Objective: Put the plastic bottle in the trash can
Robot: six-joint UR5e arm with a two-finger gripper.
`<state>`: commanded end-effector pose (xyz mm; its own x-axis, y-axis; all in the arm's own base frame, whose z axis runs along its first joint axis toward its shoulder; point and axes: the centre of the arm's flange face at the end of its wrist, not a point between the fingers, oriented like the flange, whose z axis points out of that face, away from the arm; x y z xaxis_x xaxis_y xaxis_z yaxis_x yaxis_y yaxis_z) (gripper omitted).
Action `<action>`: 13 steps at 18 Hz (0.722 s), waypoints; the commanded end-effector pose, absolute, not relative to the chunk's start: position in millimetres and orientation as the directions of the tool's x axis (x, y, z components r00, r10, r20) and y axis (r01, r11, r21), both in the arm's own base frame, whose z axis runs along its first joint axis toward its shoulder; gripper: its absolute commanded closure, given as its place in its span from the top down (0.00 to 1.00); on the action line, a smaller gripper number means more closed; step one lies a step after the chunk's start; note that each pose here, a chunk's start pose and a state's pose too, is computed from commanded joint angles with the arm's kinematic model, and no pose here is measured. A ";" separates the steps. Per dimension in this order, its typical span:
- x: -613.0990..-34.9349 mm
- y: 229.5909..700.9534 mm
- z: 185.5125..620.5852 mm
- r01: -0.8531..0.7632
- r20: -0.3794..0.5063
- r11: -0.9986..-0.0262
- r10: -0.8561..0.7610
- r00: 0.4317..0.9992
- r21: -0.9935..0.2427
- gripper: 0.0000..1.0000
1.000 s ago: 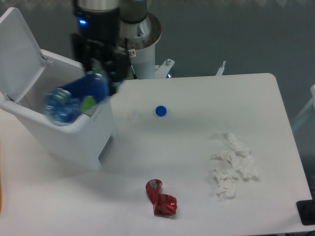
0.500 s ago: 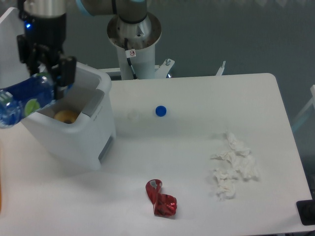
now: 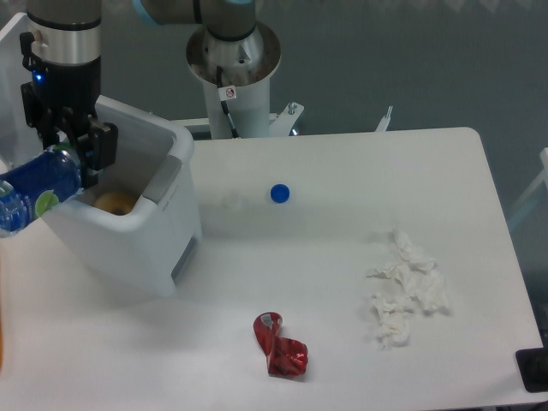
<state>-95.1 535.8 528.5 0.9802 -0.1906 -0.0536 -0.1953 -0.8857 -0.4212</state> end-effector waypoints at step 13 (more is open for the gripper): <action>-110.7 516.5 554.2 -0.169 -0.085 -0.874 -0.147 0.986 -0.455 1.00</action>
